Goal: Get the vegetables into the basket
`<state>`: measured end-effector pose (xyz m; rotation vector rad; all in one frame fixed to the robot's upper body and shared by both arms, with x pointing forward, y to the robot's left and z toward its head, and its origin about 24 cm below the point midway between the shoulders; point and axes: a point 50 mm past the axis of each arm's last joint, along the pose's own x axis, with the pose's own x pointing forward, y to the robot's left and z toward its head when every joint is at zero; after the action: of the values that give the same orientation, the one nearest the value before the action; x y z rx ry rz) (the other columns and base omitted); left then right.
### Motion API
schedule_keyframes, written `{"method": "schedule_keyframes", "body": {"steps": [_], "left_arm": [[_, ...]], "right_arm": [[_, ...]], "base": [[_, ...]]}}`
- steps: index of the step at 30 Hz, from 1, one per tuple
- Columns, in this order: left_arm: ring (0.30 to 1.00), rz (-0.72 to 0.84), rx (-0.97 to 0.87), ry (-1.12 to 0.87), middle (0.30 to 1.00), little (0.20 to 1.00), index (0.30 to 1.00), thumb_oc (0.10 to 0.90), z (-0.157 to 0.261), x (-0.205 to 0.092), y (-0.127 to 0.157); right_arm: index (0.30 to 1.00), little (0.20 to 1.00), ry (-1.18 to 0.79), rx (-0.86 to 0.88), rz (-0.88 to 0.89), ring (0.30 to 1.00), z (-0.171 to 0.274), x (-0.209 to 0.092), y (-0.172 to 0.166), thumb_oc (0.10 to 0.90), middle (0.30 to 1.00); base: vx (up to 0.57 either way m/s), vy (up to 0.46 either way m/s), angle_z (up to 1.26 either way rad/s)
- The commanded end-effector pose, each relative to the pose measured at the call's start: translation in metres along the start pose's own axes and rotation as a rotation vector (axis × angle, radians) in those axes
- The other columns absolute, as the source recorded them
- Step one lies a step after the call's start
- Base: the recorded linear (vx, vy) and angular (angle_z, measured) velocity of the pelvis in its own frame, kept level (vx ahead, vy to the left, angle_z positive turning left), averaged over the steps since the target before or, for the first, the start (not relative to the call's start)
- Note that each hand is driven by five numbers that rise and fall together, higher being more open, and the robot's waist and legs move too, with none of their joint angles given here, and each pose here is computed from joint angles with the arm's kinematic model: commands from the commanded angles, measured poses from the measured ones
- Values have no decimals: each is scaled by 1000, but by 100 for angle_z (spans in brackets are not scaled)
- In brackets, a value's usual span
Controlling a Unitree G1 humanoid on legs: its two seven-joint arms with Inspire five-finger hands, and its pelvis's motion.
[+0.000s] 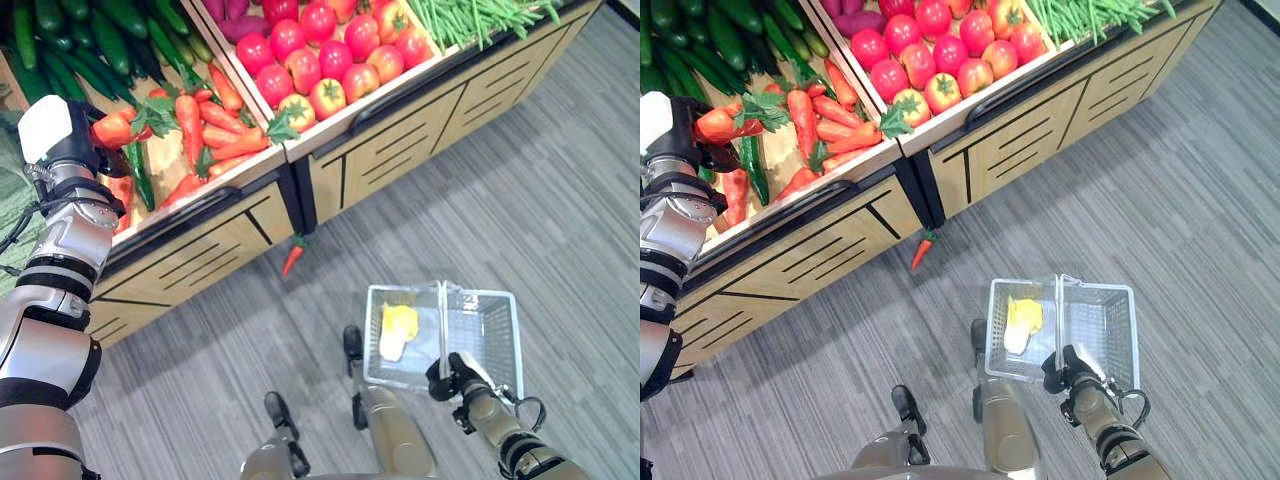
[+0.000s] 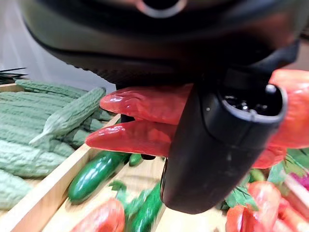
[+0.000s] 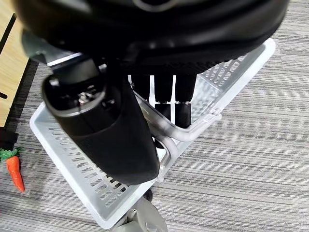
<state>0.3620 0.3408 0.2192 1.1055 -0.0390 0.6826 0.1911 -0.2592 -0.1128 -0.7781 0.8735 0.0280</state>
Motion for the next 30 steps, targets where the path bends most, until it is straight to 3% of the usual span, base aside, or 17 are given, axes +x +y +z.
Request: {"method": "schedule_keyframes", "body": {"steps": [1, 8, 14, 23, 26, 30], "left_arm": [[300, 242, -37, -23, 300, 300, 300, 400, -8, 13, 65], [300, 224, -87, -85, 300, 300, 300, 400, -2, 6, 58], [300, 135, -132, -101, 300, 300, 300, 400, -11, -11, 35], [300, 18, -219, -145, 300, 300, 300, 400, -12, -44, 6], [300, -48, -339, -178, 300, 300, 300, 400, -8, -70, -11], [300, -97, -358, -170, 300, 300, 300, 400, -10, -77, -19]], "right_arm": [[300, 300, 212, -136, 96, 300, -74, -26, 27, 400, 300], [300, 300, 243, -142, 107, 300, -81, -29, 27, 400, 300], [300, 300, 261, -127, 116, 300, -83, -30, 28, 400, 300], [300, 300, 307, -126, 135, 300, -87, -31, 32, 400, 300], [300, 300, 350, -104, 142, 300, -93, -34, 33, 400, 300], [300, 300, 364, -107, 151, 300, -95, -35, 34, 400, 300]], "base": [[35, 29, 8], [29, 26, 7], [21, 35, 5], [-18, 44, 11], [-29, 67, 18], [-23, 36, 12]]}}
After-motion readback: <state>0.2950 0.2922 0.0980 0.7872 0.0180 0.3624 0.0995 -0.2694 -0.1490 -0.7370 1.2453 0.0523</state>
